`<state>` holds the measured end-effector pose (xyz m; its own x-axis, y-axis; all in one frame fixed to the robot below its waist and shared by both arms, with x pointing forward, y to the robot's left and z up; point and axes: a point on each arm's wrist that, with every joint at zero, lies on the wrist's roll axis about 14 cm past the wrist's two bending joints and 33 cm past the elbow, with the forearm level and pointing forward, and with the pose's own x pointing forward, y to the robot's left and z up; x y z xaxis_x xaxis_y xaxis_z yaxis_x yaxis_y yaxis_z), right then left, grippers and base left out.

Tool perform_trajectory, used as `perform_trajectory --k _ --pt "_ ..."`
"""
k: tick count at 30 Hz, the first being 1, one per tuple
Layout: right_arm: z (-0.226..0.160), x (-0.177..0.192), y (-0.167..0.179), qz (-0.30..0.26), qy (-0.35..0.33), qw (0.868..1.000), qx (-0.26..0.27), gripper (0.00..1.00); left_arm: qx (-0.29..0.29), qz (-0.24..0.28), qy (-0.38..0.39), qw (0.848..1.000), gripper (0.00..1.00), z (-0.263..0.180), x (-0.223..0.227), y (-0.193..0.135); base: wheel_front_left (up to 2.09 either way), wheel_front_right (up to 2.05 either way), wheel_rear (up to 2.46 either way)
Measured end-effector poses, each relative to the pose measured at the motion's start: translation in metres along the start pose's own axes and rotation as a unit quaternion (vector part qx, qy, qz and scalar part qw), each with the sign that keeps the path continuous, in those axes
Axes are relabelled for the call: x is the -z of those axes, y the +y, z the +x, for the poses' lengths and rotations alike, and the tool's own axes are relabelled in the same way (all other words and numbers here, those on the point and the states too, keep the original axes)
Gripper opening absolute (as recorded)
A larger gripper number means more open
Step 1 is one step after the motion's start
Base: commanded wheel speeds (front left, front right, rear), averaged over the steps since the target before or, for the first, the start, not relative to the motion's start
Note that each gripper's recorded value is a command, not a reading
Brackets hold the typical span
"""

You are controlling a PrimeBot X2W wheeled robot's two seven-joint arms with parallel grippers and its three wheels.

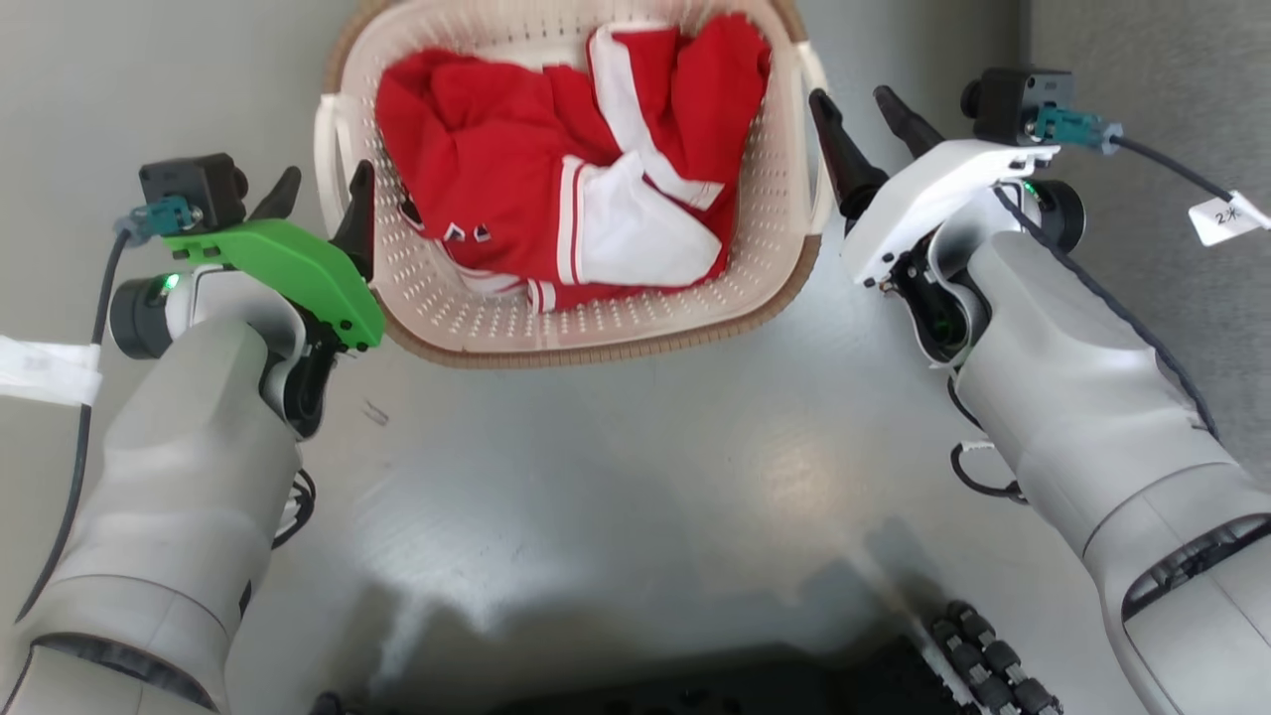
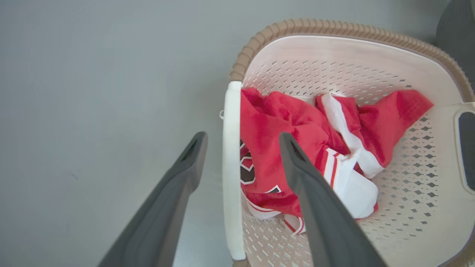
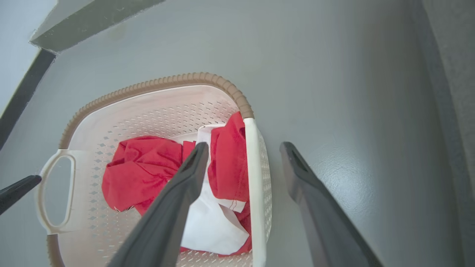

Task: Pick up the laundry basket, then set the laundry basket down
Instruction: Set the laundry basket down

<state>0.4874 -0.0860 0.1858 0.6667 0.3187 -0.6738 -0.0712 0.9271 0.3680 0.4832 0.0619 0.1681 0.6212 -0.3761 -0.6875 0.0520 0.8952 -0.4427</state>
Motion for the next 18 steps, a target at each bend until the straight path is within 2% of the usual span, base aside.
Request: perform_trajectory --k 13,18 --pt "-0.041 -0.052 0.019 -0.027 -0.072 0.997 -0.015 1.00 0.038 -0.001 -0.097 0.995 1.00 -0.037 -0.070 -0.039 0.00 0.00 0.00" --pt "-0.063 -0.099 0.030 -0.040 -0.140 0.989 -0.023 1.00 0.064 -0.004 -0.155 0.986 1.00 -0.061 -0.109 -0.062 0.00 0.00 0.00"
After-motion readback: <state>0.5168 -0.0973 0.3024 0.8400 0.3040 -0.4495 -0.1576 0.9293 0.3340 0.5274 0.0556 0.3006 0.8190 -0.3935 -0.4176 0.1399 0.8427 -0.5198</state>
